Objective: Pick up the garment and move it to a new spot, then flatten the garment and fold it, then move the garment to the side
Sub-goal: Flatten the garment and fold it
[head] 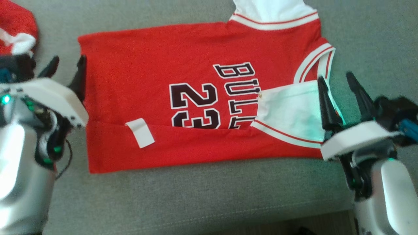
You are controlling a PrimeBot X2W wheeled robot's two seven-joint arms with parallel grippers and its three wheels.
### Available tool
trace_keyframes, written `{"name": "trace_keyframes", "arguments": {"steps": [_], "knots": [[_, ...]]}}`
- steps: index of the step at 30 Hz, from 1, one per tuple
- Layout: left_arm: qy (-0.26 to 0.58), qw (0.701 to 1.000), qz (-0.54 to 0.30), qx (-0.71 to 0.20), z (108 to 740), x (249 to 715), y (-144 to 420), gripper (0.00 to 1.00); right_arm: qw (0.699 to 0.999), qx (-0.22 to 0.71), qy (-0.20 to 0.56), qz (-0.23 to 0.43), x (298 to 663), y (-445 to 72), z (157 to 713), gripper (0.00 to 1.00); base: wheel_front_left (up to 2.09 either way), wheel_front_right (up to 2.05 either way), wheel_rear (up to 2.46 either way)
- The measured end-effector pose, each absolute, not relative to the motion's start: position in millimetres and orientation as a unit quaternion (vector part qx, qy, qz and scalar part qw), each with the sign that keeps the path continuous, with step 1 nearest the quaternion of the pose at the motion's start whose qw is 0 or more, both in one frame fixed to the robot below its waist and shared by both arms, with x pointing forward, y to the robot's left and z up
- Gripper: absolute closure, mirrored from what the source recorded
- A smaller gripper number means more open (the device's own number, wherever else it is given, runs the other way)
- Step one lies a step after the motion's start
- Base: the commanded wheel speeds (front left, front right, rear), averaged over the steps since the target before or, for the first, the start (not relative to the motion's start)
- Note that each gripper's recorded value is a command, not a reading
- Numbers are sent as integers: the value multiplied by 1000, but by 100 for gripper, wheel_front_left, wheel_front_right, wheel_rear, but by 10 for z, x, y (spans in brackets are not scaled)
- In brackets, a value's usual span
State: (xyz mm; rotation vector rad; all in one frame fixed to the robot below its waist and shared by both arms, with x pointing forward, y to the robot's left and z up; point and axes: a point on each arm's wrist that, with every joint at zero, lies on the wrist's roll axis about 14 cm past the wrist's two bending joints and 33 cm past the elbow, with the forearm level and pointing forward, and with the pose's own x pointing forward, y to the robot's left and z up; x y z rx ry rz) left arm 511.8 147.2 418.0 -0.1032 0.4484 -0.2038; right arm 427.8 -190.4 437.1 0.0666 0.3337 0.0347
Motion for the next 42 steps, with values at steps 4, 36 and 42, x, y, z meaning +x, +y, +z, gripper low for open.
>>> {"name": "trace_keyframes", "arguments": {"steps": [4,36,42], "knots": [[243,964,-101,-44,3979,5309,1434,0,985,25,166,29,4439,-1845,4328,0,0,0,0],[303,942,-146,-20,3612,5634,1277,100,984,-18,163,66,4888,-1770,4209,0,0,0,0],[281,949,-142,-28,3668,5634,1283,100,981,-43,173,76,5101,-1797,4234,0,0,0,0]]}}
